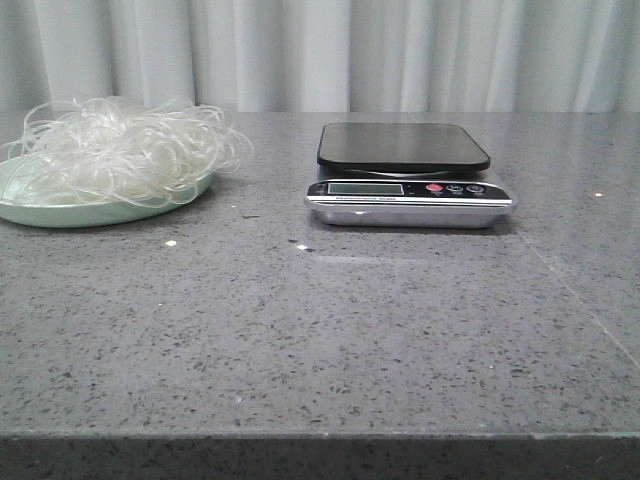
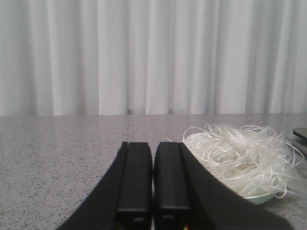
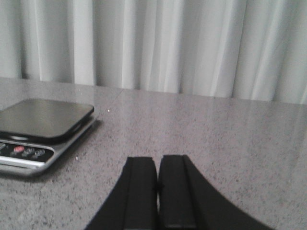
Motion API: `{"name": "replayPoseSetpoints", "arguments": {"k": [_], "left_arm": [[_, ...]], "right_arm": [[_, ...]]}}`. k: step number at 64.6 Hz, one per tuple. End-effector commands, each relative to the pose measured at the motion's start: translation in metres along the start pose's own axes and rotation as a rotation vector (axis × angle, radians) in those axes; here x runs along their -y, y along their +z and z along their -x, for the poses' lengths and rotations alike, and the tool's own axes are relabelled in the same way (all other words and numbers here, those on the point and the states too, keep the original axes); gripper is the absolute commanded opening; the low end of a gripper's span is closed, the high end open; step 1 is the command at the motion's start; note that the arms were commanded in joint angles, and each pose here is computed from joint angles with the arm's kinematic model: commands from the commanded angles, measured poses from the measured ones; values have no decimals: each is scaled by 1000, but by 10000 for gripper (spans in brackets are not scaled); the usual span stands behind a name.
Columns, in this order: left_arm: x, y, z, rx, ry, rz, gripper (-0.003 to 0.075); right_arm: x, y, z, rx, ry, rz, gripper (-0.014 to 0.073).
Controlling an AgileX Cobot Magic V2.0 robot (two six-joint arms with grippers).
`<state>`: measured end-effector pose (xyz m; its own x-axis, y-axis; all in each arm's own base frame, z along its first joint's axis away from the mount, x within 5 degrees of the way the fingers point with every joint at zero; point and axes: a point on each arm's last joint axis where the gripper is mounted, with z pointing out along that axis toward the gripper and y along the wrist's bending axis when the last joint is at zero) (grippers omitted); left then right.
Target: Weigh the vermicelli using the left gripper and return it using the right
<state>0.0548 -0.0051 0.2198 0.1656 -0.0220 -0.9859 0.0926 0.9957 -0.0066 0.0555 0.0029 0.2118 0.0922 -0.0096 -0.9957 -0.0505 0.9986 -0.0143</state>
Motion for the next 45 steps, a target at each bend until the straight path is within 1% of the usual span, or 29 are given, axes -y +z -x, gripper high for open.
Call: {"name": "replayPoseSetpoints", "arguments": {"k": [1, 16, 20, 31, 45], "left_arm": [[0, -2, 6, 88, -7, 0, 132], [0, -2, 6, 88, -7, 0, 132], [0, -2, 6, 88, -7, 0, 132], [0, -2, 6, 88, -7, 0, 132], [0, -2, 6, 88, -7, 0, 132]], "right_arm": [[0, -2, 10, 165, 0, -7, 181], [1, -4, 20, 263, 0, -8, 181], [1, -5, 21, 280, 23, -12, 181], [1, -4, 20, 264, 42, -12, 181], [1, -3, 15, 213, 48, -10, 181]]}}
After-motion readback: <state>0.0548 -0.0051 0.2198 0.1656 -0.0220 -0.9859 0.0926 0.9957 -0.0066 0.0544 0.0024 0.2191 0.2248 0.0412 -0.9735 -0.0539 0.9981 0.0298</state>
